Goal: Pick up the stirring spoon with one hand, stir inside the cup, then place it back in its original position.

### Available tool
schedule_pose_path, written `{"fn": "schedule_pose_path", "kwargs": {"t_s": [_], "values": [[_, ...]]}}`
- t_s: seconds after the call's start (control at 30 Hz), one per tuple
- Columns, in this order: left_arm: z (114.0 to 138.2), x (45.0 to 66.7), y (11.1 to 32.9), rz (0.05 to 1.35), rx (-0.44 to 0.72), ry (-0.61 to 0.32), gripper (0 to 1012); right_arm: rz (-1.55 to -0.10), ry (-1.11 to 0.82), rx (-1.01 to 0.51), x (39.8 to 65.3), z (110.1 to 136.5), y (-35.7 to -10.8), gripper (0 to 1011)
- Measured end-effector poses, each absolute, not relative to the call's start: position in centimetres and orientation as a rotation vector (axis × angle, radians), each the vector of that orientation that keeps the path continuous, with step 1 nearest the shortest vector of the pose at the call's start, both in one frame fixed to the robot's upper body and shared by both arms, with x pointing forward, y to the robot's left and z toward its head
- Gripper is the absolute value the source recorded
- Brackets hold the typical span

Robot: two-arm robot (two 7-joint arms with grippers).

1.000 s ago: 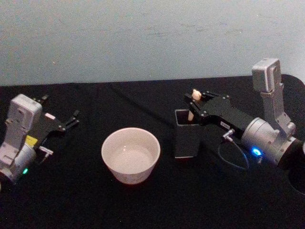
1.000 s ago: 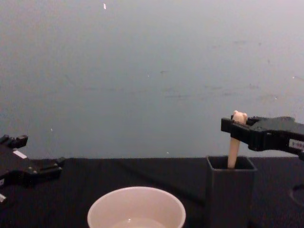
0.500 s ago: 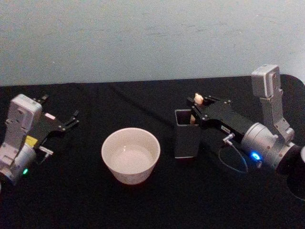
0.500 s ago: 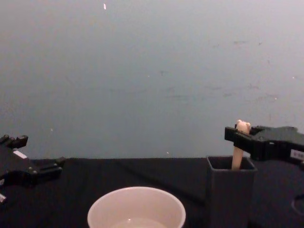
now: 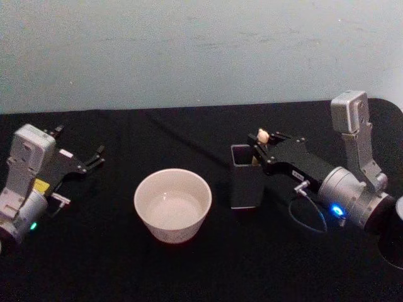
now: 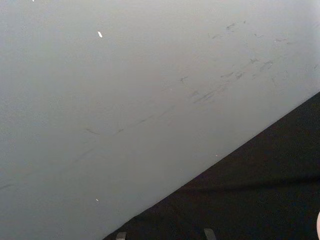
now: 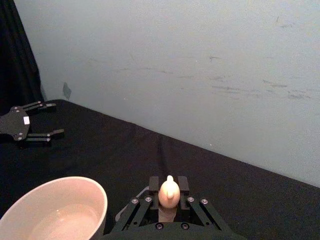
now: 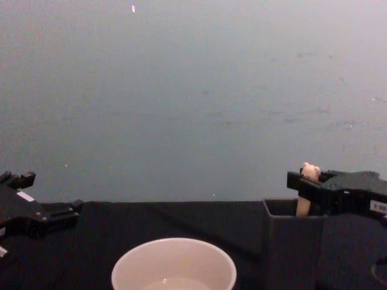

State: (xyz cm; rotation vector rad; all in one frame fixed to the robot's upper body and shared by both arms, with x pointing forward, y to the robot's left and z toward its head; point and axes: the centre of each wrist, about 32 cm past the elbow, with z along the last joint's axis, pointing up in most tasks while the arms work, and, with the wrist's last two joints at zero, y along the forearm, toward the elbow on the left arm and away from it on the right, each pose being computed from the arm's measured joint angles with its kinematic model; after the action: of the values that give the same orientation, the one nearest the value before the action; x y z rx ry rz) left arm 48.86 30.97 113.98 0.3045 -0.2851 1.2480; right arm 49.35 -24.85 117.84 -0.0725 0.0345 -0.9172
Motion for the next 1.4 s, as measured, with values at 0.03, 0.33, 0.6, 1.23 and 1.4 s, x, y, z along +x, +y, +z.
{"fn": "schedule_pose_path", "kwargs": {"t_s": [0.03, 0.33, 0.6, 1.23, 1.4], "values": [[113.98, 48.86, 30.97, 1.248, 0.304, -0.285, 1002, -0.918, 0.036, -0.076, 49.36, 117.78, -24.83, 214], [113.98, 48.86, 30.97, 1.248, 0.304, -0.285, 1001, -0.919, 0.033, -0.082, 49.38, 117.75, -24.77, 214], [113.98, 48.86, 30.97, 1.248, 0.304, -0.285, 1001, -0.919, 0.033, -0.081, 49.39, 117.78, -24.8, 244], [113.98, 48.86, 30.97, 1.248, 0.304, -0.285, 1001, -0.918, 0.033, -0.078, 49.39, 117.82, -24.8, 838], [113.98, 48.86, 30.97, 1.248, 0.305, -0.285, 1001, -0.917, 0.033, -0.078, 49.39, 117.83, -24.8, 969]]}}
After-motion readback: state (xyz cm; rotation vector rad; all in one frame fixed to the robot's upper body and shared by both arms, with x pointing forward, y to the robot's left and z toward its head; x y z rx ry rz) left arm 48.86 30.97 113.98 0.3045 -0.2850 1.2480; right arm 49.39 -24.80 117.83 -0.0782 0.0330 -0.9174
